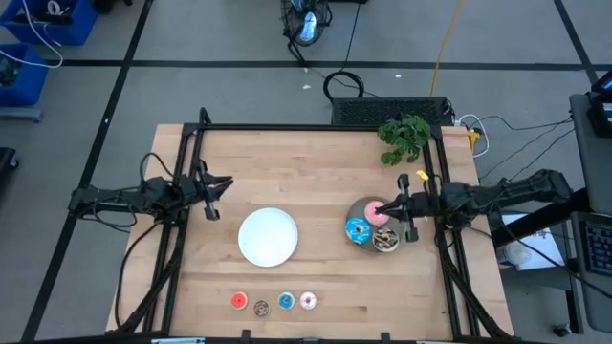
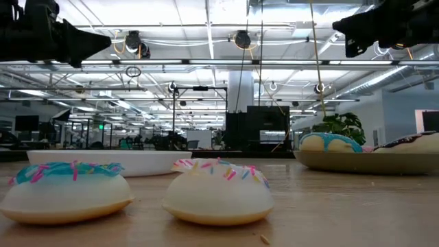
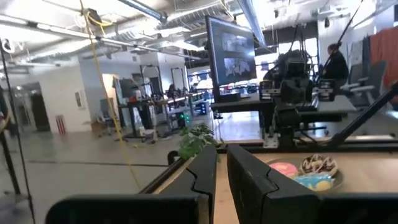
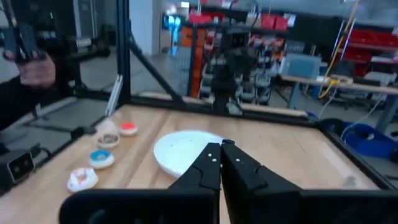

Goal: Pick & Place donuts
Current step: Put the small orange donut on the white plate

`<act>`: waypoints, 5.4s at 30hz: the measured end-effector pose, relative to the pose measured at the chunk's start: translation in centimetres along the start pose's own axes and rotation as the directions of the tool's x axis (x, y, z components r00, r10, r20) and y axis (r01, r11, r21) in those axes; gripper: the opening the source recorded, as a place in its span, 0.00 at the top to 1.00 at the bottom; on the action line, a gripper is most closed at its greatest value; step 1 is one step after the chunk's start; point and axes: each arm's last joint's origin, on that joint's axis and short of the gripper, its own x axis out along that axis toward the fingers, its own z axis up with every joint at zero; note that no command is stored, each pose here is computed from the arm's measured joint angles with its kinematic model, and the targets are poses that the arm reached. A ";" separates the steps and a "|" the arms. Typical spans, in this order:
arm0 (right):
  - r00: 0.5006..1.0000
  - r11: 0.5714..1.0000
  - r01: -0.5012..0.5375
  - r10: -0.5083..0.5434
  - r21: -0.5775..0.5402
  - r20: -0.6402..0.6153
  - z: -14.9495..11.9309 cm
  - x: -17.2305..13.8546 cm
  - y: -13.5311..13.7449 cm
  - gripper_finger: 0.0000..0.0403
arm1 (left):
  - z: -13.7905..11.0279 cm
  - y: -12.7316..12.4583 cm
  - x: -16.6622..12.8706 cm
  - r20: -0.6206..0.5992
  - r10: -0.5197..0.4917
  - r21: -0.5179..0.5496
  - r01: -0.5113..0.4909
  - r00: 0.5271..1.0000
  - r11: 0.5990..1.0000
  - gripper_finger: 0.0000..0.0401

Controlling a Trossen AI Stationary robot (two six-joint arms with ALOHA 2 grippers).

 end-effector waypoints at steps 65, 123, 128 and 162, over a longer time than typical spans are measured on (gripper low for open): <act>0.999 0.999 0.022 -0.020 -0.029 0.041 -4.2 -1.9 -0.1 1.00 | 5.6 -22.3 7.0 -0.979 -0.206 -0.188 0.376 0.007 0.907 0.93; 1.000 1.000 0.012 -0.012 0.022 0.012 -4.5 -1.9 -0.1 1.00 | -0.5 -27.3 4.1 -0.961 -0.217 -0.265 0.353 -0.169 0.898 0.23; 1.000 1.000 0.012 -0.012 0.022 0.013 -4.5 -1.9 -0.1 1.00 | -0.5 -27.4 4.2 -0.961 -0.227 -0.270 0.358 -0.157 0.894 0.23; 1.000 1.000 0.012 -0.012 0.022 0.013 -4.5 -1.9 -0.1 1.00 | -3.0 -28.3 4.7 -0.961 -0.217 -0.273 0.454 -0.173 0.848 0.23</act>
